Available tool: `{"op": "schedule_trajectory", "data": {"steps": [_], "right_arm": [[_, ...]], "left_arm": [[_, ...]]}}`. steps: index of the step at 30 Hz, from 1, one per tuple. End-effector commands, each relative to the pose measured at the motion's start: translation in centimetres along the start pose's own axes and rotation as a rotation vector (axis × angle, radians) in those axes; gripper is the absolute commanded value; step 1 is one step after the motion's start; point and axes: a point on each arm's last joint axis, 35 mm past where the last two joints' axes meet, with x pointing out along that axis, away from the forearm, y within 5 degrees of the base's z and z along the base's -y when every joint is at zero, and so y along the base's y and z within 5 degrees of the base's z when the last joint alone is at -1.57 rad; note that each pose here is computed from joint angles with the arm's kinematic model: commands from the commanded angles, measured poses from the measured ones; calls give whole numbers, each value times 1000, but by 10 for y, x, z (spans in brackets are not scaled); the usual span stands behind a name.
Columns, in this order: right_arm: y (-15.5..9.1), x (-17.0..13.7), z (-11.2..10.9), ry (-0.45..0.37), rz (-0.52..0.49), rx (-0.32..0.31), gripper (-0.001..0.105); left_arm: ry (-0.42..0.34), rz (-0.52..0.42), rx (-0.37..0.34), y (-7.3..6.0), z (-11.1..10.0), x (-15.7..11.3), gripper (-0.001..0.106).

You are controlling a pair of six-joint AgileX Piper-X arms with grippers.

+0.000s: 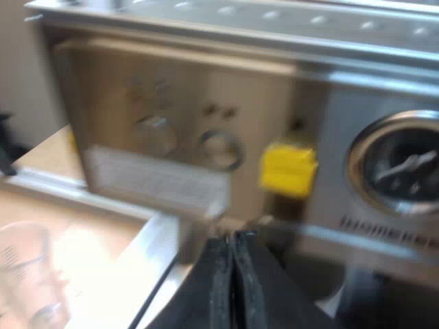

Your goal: Place mug into machine

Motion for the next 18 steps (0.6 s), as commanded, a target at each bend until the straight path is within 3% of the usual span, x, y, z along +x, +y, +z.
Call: {"op": "schedule_trajectory", "data": {"steps": [1, 4, 9, 12, 18], "right_arm": [[-3, -15, 10, -16, 21, 4, 0], [-4, -31, 16, -33, 57, 2, 6], [-13, -55, 26, -57, 103, 17, 52], [-25, -64, 29, -56, 132, 9, 70], [-45, -78, 31, -42, 142, -19, 74]], "left_arm": [[-32, -4, 6, -2, 7, -5, 78], [-43, -5, 9, -2, 10, -7, 78], [-46, -6, 9, -3, 11, -7, 78], [-48, -6, 10, -3, 11, -8, 78], [-70, -5, -23, -4, 16, -11, 78]]}}
